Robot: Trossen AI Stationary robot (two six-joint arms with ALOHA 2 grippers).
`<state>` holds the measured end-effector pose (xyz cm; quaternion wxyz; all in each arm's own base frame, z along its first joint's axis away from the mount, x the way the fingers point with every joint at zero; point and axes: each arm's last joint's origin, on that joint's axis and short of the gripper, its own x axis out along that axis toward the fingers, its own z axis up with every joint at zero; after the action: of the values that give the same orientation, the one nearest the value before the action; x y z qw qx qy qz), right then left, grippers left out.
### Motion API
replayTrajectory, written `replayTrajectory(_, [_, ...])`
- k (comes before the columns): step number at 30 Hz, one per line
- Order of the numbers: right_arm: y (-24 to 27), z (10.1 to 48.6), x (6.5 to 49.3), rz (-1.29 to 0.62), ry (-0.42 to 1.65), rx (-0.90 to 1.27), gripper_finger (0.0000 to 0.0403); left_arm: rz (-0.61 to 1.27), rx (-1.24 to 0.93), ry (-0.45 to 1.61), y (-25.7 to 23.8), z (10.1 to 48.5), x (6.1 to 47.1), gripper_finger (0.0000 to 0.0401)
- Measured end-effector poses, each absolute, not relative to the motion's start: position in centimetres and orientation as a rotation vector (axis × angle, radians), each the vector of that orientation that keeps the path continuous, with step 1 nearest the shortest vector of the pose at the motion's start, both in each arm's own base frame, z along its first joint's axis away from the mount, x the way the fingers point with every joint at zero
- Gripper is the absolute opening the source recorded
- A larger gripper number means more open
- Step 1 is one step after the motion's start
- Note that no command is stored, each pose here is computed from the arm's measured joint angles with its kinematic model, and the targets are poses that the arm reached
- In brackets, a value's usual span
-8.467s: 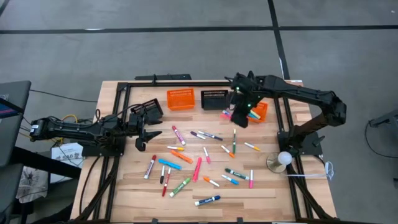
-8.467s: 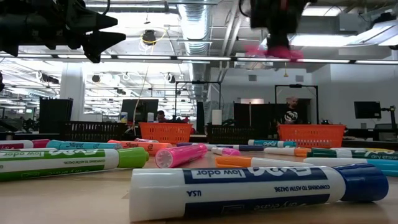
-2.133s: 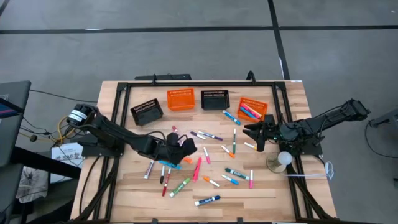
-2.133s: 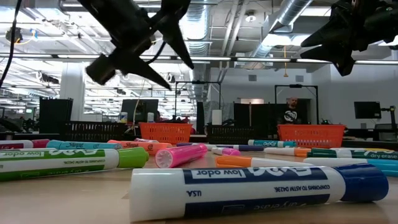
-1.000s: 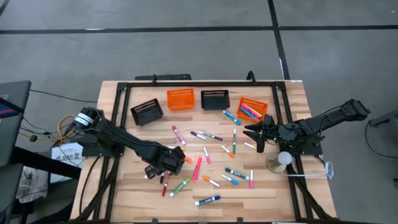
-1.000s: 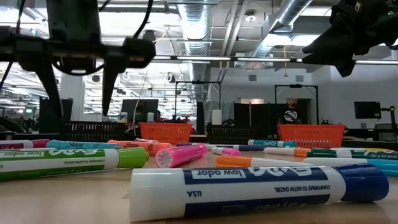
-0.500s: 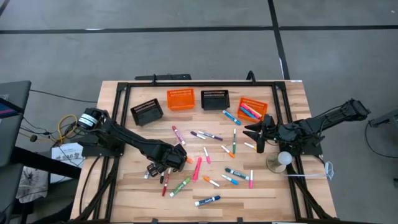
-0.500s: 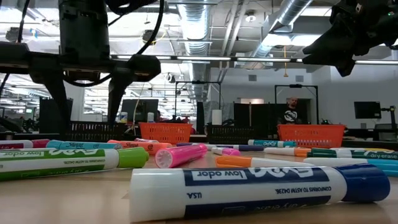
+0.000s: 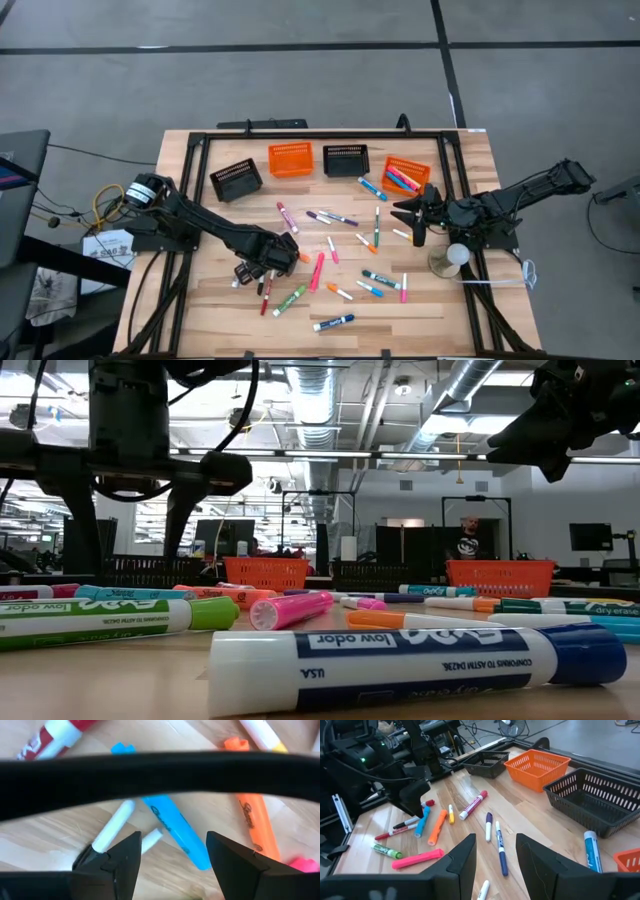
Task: Pick & Place Markers
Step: Put the blue marker into the right orange bin
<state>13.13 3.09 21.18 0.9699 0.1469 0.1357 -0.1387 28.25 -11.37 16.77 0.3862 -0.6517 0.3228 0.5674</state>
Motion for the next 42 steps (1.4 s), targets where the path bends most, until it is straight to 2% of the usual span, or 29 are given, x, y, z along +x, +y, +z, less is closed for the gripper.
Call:
replayTrajectory(23, [3.1,21.2,13.1,-0.277,0.274,0.298,0.0129,1.494,-1.647,0.807,-10.0,14.7,27.3,0.0222])
replayTrajectory(42, [3.1,21.2,13.1,-0.273,0.274,0.299,0.0129,1.477,-1.558,0.774,-8.2,14.7,27.8,0.0222])
